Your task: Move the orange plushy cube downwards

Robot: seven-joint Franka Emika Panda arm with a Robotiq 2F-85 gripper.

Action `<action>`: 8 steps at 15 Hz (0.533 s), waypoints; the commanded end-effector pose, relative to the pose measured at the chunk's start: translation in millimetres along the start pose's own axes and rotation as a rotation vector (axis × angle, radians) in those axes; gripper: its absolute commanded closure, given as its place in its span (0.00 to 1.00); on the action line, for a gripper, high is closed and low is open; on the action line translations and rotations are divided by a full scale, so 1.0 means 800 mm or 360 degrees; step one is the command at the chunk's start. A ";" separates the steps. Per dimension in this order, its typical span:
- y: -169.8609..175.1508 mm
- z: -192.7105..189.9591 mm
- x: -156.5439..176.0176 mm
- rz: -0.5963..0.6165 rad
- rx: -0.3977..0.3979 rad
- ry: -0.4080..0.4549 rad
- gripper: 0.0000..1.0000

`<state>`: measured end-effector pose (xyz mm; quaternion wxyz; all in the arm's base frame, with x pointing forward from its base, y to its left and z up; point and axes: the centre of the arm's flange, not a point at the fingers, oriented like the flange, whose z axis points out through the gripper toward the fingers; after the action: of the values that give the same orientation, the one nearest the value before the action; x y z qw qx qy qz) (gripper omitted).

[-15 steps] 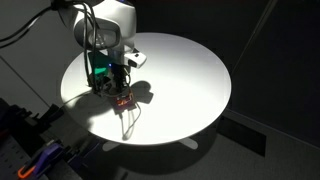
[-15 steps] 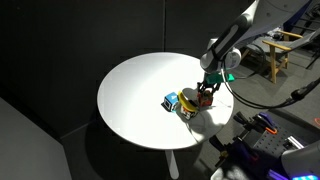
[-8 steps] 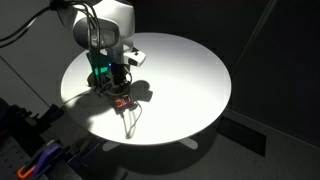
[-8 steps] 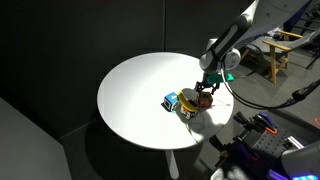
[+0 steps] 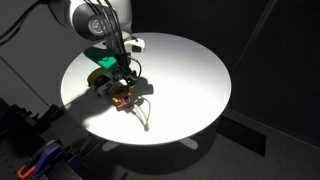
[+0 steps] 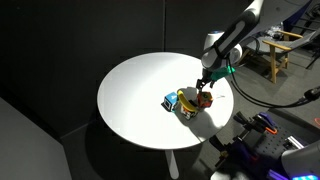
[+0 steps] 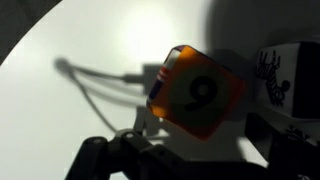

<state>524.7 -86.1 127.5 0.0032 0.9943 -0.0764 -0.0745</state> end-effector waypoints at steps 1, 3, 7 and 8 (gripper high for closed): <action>-0.002 -0.037 -0.011 -0.0153 -0.0062 0.0036 0.00; -0.008 -0.049 -0.012 -0.0226 -0.0086 0.0050 0.00; -0.029 -0.067 -0.018 -0.0361 -0.0140 0.0075 0.00; -0.034 -0.071 -0.020 -0.0384 -0.0146 0.0082 0.00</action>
<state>531.8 -67.5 166.4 0.0343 0.9979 0.0148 -0.0533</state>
